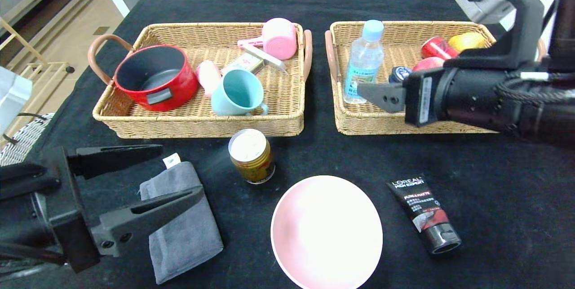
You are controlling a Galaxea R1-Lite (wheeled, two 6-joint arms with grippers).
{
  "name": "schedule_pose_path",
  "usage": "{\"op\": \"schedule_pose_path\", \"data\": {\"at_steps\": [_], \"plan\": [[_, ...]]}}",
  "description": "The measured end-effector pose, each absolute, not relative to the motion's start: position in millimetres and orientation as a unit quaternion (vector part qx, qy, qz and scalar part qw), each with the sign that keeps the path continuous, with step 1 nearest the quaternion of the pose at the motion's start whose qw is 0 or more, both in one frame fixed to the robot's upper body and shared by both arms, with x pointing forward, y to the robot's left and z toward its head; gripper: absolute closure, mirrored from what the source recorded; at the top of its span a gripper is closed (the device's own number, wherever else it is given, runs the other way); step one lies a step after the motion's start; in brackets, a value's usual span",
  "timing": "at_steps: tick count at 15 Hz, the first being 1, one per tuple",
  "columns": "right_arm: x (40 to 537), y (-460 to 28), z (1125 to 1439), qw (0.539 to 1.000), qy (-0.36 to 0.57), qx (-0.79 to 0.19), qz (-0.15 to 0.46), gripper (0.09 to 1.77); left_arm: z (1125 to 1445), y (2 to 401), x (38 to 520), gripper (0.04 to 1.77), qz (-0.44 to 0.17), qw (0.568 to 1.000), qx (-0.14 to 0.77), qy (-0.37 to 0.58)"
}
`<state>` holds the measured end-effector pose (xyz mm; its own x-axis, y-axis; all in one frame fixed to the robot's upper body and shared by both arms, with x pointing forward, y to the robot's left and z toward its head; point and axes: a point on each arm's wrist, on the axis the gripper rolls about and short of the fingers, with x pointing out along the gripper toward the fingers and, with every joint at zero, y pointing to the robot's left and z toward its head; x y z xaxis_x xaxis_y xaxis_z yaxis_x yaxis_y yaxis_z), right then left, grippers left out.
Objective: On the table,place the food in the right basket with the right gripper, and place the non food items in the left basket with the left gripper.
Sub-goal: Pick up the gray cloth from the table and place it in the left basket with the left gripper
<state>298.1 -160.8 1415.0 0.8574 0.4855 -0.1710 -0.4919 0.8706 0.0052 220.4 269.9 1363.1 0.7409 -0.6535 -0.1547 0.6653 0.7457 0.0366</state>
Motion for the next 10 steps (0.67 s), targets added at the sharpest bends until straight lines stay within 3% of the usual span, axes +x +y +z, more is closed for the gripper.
{"op": "schedule_pose_path", "data": {"at_steps": [5,10], "plan": [[254,-194,1377,0.918,0.097,-0.057,0.381,0.17,1361,270,217,0.09,-0.356,0.931,0.045,0.071],[234,-216,1346,0.897,0.078,-0.045,0.433,0.16,1360,273,215,0.09,-0.314,0.945,0.059,0.068]]}}
